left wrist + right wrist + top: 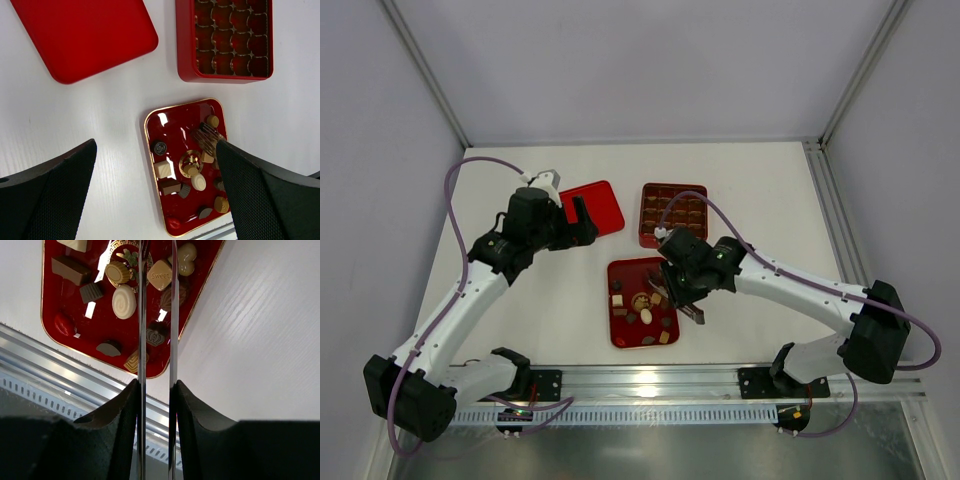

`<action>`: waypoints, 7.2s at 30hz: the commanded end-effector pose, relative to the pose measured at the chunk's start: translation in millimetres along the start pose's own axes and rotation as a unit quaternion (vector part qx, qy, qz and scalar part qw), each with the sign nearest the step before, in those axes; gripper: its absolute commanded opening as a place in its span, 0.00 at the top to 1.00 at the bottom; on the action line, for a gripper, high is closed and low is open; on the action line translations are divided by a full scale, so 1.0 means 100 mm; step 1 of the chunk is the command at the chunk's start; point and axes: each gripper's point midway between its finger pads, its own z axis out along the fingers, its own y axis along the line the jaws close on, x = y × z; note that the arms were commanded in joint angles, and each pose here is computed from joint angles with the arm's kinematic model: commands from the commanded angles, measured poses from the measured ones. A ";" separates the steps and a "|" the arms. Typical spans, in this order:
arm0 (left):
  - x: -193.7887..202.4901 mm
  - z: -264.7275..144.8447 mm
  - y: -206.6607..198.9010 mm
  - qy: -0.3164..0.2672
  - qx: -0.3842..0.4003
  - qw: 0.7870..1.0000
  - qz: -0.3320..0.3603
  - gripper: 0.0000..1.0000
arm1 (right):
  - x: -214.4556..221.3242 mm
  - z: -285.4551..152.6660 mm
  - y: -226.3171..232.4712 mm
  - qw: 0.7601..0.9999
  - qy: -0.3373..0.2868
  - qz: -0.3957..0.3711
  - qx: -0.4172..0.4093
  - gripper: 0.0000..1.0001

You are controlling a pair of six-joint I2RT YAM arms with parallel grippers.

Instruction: Pack the chocolate

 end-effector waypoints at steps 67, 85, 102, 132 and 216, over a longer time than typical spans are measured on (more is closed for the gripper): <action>-0.08 -0.05 -0.02 -0.018 0.004 1.000 0.007 0.00 | -1.73 -0.74 -0.72 0.976 -0.196 0.095 0.018 0.73; -0.06 -0.04 -0.02 -0.015 0.003 1.000 0.006 0.00 | -2.19 -0.24 -1.37 0.969 -0.175 0.142 0.099 0.73; -0.05 -0.02 -0.01 -0.012 0.001 1.000 0.006 0.00 | -2.07 -0.04 -1.46 0.971 -0.155 0.147 0.111 0.68; -0.07 -0.05 -0.02 -0.016 0.004 1.000 0.005 0.00 | -0.96 -0.62 -0.50 0.988 -0.134 0.067 0.042 0.59; -0.11 -0.10 -0.04 -0.026 0.008 1.000 0.007 0.00 | -0.43 -0.39 -0.01 0.995 -0.085 0.047 0.013 0.69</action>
